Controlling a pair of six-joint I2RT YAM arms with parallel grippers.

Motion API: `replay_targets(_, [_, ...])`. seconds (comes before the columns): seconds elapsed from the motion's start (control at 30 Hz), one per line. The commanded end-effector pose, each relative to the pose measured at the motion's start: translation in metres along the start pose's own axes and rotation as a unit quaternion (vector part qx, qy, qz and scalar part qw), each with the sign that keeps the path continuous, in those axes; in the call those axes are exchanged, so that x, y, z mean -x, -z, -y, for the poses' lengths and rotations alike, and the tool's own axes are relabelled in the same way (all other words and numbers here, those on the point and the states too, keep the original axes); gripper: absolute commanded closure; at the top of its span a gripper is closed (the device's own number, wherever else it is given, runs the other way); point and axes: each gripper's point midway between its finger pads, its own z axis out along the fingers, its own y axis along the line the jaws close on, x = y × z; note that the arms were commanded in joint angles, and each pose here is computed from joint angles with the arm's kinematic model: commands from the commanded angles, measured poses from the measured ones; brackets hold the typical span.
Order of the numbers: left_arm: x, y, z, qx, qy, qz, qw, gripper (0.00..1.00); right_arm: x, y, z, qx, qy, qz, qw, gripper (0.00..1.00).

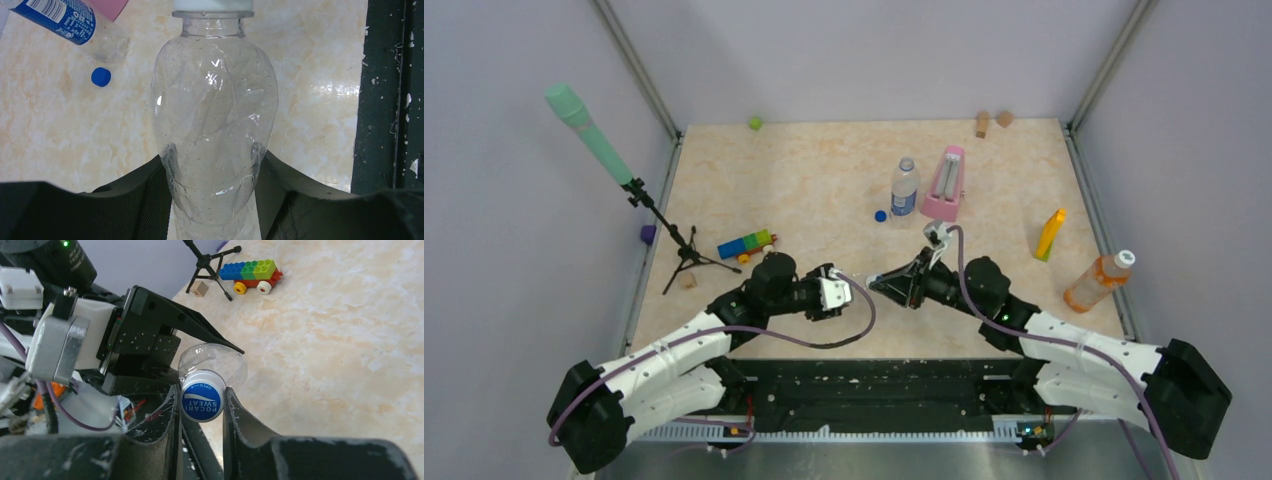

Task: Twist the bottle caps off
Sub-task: Unscrew the bottle cap from the plastic bottle.

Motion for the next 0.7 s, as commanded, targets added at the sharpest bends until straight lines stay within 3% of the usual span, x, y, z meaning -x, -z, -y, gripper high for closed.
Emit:
replay_targets(0.0, [0.036, 0.003, -0.010, 0.007, -0.022, 0.058, 0.998, 1.00, -0.010, 0.000, -0.012, 0.062, 0.109, -0.032, 0.992, 1.00])
replay_targets(0.13, [0.040, 0.005, -0.008, 0.008, -0.018, 0.068, 0.997, 1.00, -0.021, 0.001, -0.010, 0.097, 0.226, -0.065, 0.967, 1.00])
replay_targets(0.37, [0.043, 0.007, -0.003, 0.000, -0.021, 0.084, 0.996, 1.00, -0.039, 0.006, -0.015, 0.197, 0.419, -0.063, 0.884, 1.00])
replay_targets(0.67, [0.046, 0.008, -0.001, -0.007, -0.027, 0.091, 0.996, 1.00, -0.044, 0.003, -0.010, 0.236, 0.543, -0.049, 0.804, 1.00])
